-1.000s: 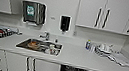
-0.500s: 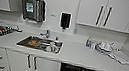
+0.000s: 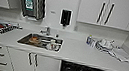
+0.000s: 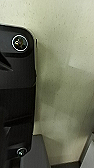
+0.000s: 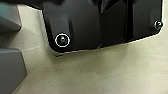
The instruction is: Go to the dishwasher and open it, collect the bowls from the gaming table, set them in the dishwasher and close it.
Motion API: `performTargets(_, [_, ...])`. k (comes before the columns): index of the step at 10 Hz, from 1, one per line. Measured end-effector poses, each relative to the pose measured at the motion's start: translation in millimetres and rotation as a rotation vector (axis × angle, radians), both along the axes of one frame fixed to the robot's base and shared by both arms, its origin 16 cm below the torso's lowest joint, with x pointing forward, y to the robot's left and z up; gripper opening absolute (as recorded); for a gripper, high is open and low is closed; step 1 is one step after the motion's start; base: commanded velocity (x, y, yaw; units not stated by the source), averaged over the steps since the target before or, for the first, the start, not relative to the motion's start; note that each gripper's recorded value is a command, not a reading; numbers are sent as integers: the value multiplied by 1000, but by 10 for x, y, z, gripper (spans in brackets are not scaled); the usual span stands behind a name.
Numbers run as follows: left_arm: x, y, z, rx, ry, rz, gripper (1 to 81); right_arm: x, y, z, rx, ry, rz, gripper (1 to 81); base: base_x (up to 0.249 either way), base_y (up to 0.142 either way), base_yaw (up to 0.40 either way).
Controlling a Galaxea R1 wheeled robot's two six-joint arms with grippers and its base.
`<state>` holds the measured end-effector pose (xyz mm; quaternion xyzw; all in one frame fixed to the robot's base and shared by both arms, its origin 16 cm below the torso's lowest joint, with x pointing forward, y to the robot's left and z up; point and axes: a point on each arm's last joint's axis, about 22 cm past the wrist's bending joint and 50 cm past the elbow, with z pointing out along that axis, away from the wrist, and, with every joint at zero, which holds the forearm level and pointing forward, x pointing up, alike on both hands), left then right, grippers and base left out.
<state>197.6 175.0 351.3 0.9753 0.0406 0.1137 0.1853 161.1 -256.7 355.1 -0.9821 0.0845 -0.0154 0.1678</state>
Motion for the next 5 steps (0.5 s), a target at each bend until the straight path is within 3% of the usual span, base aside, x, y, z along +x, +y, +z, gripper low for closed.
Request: performTargets(5, [-411,-18,228,-2,50,2,811,-490,115,146,-31,63,-2,811,0,0,0])
